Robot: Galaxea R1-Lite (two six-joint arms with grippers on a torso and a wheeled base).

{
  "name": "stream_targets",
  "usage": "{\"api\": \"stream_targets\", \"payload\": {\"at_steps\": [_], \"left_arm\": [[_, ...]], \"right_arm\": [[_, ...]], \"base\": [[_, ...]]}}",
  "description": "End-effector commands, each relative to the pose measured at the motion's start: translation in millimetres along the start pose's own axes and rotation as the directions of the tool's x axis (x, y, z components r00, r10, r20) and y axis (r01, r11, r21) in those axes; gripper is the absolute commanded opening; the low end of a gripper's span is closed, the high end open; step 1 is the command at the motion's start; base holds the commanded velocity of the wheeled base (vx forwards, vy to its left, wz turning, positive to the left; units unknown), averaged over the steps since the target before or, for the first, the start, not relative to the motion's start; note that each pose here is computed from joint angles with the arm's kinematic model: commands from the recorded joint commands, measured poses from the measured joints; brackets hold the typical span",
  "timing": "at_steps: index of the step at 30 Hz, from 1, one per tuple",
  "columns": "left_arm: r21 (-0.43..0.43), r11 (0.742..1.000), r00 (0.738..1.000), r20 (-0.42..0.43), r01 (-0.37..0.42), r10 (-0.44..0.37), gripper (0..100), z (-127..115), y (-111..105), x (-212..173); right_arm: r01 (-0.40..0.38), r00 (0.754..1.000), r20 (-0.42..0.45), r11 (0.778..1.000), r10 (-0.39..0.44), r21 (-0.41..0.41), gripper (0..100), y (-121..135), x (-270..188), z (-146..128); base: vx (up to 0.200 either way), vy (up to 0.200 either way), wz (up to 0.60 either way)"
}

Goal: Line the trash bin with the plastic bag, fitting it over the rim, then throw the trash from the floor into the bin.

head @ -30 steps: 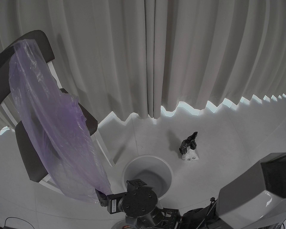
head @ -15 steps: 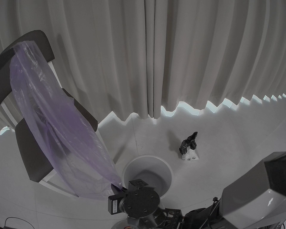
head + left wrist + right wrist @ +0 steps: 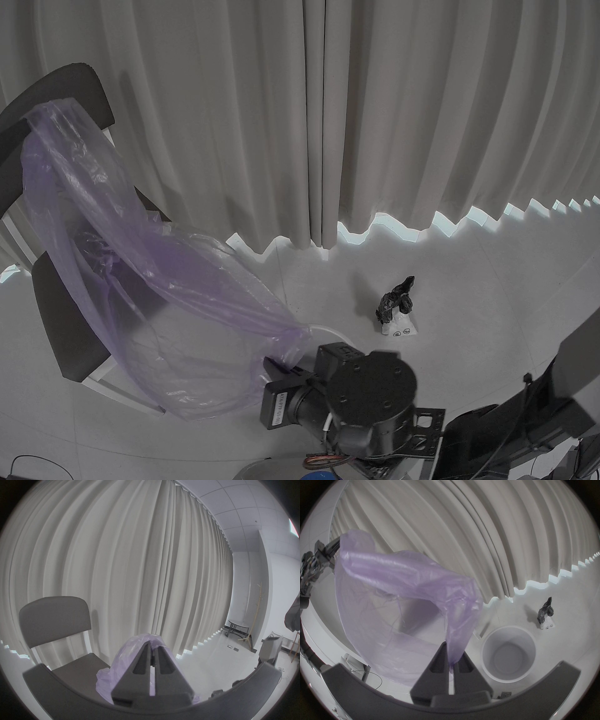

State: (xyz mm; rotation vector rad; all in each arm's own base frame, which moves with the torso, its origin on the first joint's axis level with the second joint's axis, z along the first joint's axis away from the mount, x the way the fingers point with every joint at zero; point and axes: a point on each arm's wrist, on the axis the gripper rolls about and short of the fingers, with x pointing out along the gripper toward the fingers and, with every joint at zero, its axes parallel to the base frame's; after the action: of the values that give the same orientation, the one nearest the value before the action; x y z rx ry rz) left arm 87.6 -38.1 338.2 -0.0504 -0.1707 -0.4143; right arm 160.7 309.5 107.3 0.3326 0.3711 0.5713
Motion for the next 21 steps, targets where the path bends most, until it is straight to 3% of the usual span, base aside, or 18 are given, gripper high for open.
{"api": "stream_targets", "payload": {"at_steps": [1,5,9,11,21], "left_arm": [[-0.006,1.000,0.997,-0.065,0.031,-0.031,0,-12,-3,16],[-0.012,0.997,0.992,-0.101,0.077,-0.078,0,-18,-11,26],[-0.001,0.998,0.990,-0.133,0.055,-0.055,0,-23,-13,39],[0.004,0.999,0.986,-0.162,0.045,-0.044,0,-29,-15,46],[-0.018,0.991,0.957,-0.255,0.136,-0.136,0,-51,-34,67]], "right_arm": [[0.018,1.000,0.021,1.000,-0.018,0.008,0,-12,-17,20],[0.028,0.999,0.030,1.000,-0.028,0.012,0,-21,-37,30],[0.044,0.998,0.037,0.999,-0.045,0.011,0,-30,-53,41],[0.069,0.997,0.025,0.998,-0.070,0.002,0,-37,-67,50],[0.151,0.986,-0.061,0.988,-0.153,-0.043,0,-62,-113,58]], "base": [[0.000,0.000,0.00],[0.000,0.000,0.00],[0.000,0.000,0.00],[0.000,0.000,0.00],[0.000,0.000,0.00]]}}
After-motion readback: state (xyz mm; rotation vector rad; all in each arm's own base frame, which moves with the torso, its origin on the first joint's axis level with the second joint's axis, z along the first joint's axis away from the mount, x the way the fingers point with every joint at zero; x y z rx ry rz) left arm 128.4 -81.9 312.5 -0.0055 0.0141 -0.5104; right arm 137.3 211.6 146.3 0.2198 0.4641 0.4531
